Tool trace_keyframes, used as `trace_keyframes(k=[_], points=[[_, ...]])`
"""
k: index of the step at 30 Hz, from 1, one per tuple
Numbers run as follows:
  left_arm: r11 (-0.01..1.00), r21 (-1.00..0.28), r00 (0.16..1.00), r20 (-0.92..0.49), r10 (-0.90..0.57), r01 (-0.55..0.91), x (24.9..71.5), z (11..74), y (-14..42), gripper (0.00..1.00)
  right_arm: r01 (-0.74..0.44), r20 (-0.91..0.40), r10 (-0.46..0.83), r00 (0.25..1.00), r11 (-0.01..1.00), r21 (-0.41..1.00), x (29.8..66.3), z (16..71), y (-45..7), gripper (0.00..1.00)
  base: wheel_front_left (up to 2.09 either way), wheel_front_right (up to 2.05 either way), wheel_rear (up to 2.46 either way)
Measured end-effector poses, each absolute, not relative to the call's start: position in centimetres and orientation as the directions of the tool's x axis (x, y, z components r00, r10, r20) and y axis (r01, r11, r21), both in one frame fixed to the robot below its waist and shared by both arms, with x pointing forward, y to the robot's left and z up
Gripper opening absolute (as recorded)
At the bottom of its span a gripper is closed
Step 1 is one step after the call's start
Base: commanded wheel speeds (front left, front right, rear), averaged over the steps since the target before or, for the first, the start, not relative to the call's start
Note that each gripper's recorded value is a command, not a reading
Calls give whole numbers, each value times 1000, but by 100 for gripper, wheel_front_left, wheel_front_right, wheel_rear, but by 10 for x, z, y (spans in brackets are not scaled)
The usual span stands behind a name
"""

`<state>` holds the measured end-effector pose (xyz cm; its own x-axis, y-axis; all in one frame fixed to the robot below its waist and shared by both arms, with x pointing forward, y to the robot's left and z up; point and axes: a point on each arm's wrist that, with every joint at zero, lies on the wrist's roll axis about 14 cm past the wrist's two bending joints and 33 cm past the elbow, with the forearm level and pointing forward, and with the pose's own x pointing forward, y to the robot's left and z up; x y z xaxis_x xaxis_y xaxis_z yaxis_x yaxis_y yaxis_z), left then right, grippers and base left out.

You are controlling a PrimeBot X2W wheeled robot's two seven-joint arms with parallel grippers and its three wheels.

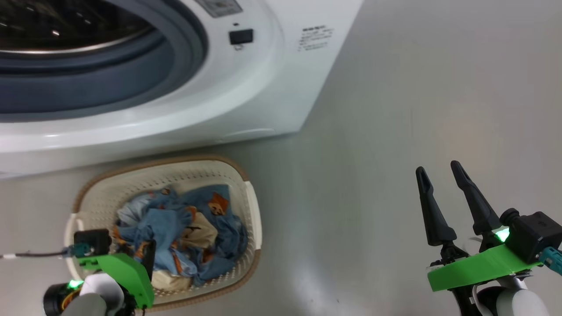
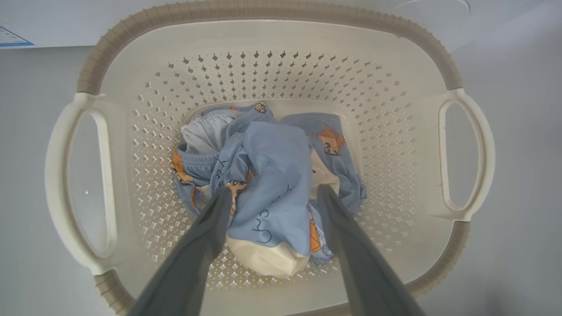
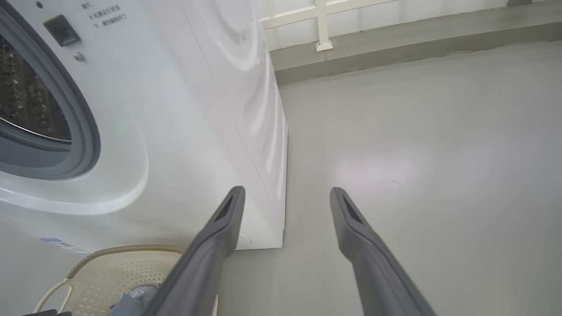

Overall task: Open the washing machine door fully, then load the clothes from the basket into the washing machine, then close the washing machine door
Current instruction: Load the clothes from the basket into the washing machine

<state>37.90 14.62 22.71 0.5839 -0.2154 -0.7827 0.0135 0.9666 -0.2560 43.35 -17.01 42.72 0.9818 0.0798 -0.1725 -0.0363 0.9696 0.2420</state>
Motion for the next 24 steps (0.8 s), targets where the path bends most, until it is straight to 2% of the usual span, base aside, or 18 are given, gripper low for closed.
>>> trace_keyframes(k=[9, 17, 24], points=[[961, -275, 403, -876, -266, 37, 376, 177, 127, 100, 22, -233, 30, 972, 976, 216, 436, 396, -187, 100, 0, 0, 0], [961, -270, 289, -917, -274, 53, 377, 139, 123, 100, 45, -272, 12, 962, 978, 203, 441, 368, -193, 100, 0, 0, 0], [960, -252, 167, -948, -271, 125, 369, 110, 120, 100, 65, -315, -2, 949, 980, 189, 441, 344, -197, 100, 0, 0, 0]])
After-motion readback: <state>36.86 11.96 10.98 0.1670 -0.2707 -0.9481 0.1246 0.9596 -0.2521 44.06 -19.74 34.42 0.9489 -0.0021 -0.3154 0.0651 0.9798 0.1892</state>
